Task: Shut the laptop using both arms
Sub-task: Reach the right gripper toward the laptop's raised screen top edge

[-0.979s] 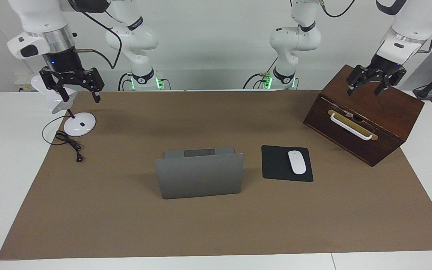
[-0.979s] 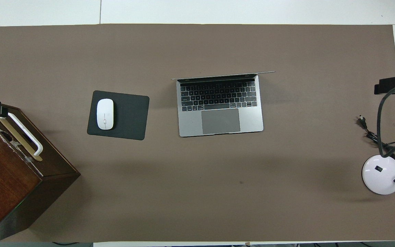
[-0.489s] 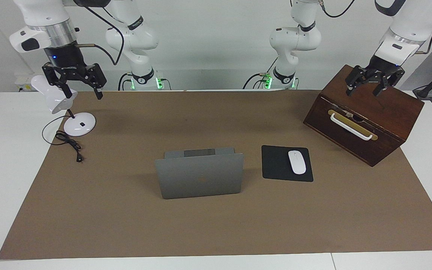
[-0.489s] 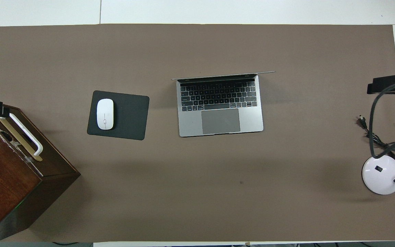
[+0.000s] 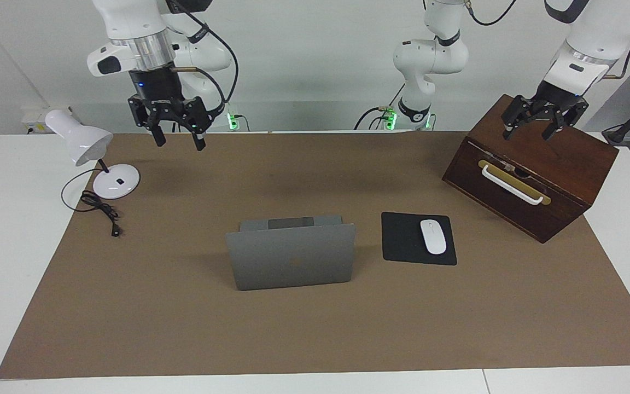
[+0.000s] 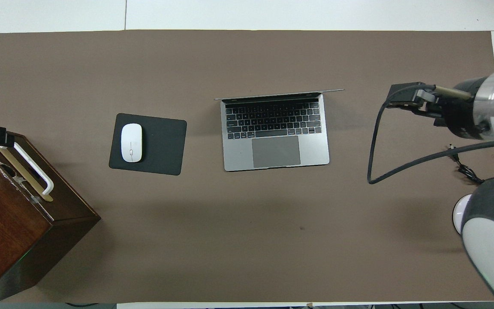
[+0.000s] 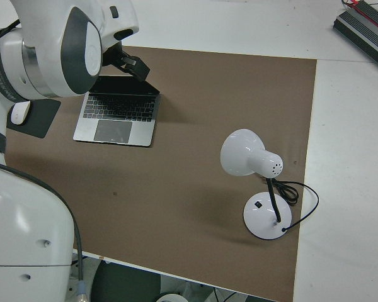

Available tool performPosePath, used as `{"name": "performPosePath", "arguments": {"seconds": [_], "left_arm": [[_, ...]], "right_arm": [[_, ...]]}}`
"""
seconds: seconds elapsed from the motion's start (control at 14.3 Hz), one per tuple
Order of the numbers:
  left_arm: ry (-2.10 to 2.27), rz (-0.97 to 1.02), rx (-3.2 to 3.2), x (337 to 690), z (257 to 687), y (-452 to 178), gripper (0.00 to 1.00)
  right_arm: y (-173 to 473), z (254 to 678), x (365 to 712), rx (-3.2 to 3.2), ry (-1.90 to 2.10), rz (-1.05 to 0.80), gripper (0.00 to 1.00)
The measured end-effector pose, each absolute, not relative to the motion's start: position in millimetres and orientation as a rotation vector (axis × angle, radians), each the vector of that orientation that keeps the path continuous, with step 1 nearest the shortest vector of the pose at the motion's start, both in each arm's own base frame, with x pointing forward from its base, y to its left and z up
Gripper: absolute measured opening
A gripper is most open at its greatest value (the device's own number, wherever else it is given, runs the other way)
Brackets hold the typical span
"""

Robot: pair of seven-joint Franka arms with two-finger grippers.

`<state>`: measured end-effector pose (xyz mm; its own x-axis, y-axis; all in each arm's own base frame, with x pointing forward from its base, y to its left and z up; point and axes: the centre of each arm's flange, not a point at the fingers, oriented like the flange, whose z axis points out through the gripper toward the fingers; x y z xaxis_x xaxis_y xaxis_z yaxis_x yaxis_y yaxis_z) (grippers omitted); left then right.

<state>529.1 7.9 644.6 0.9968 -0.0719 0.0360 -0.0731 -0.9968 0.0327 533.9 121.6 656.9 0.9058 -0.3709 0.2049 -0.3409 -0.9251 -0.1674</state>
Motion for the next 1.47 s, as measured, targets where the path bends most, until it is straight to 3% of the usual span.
{"name": "performPosePath", "arguments": {"seconds": [0.14, 0.21, 0.7, 0.77, 1.47], "left_arm": [[-0.113, 0.053, 3.105, 529.1, 644.3, 7.6, 1.0], [-0.114, 0.052, 3.105, 529.1, 644.1, 7.3, 0.93], [-0.09, 0.093, 3.106, 532.3, 644.8, 4.5, 0.05], [-0.091, 0.101, 3.106, 532.9, 645.0, 4.1, 0.01], [-0.198, 0.206, 3.09, 532.4, 624.4, -36.1, 0.01]], "right_arm": [[135.5, 656.2, 532.1, -2.912, 0.611, -0.36, 1.0], [137.6, 654.3, 532.0, -2.908, 0.622, -0.358, 1.0], [139.9, 647.0, 533.4, -2.876, 0.71, -0.356, 1.0], [145.4, 647.3, 533.0, -2.858, 0.736, -0.365, 1.0], [214.6, 611.1, 551.3, -2.685, 0.907, -0.398, 1.0]]}}
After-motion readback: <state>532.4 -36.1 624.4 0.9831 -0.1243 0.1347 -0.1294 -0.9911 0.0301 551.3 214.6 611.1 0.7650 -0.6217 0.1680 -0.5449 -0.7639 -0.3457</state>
